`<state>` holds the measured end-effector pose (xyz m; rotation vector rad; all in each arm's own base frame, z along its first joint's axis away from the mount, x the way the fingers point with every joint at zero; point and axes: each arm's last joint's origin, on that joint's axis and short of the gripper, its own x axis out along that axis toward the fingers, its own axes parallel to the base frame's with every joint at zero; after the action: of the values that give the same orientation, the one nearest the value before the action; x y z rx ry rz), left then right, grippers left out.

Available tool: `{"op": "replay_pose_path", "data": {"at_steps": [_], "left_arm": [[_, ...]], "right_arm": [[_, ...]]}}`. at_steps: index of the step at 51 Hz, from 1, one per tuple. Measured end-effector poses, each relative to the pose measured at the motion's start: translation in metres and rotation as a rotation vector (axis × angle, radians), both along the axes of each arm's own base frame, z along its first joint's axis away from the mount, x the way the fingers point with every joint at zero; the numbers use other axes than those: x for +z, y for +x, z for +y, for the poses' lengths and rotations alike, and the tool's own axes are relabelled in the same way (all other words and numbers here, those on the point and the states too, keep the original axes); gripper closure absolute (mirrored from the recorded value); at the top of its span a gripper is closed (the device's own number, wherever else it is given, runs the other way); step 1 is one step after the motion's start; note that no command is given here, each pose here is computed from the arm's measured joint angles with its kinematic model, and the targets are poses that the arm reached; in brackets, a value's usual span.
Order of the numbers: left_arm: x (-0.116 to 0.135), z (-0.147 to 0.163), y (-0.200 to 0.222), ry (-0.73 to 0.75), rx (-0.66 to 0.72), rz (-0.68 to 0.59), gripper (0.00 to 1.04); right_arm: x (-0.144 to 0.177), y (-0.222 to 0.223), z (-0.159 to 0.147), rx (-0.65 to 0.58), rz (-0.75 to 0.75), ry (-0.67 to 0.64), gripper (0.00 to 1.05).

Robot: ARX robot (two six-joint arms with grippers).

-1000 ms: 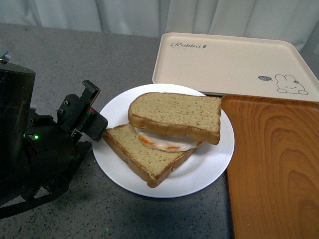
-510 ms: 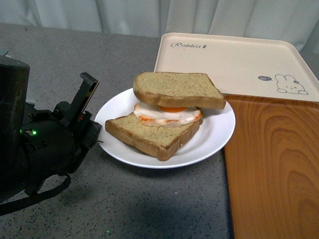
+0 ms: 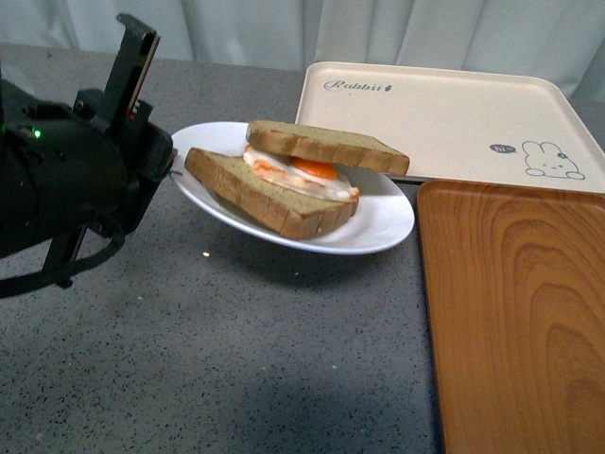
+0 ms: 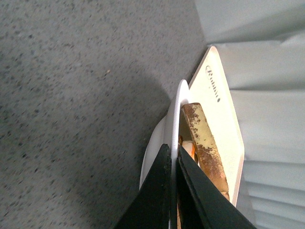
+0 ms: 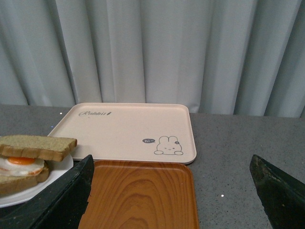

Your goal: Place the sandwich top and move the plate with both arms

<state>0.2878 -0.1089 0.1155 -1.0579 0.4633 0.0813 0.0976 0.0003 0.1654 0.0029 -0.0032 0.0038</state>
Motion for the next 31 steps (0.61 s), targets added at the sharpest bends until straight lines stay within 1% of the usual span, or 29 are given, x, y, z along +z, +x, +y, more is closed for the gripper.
{"op": "replay_pose_path", "data": {"at_steps": [10, 23, 28, 31], "left_arm": [[0.018, -0.011, 0.035, -0.020, 0.034, -0.028, 1.01], [0.045, -0.028, 0.063, -0.071, 0.043, -0.101, 1.01], [0.046, -0.041, 0.075, -0.096, 0.036, -0.104, 1.01], [0.042, -0.050, 0.081, -0.106, 0.030, -0.097, 1.01]], "right_arm": [[0.000, 0.000, 0.000, 0.000, 0.000, 0.000, 0.09], [0.000, 0.000, 0.000, 0.000, 0.000, 0.000, 0.09], [0.000, 0.000, 0.000, 0.000, 0.000, 0.000, 0.09], [0.000, 0.000, 0.000, 0.000, 0.000, 0.000, 0.09]]}}
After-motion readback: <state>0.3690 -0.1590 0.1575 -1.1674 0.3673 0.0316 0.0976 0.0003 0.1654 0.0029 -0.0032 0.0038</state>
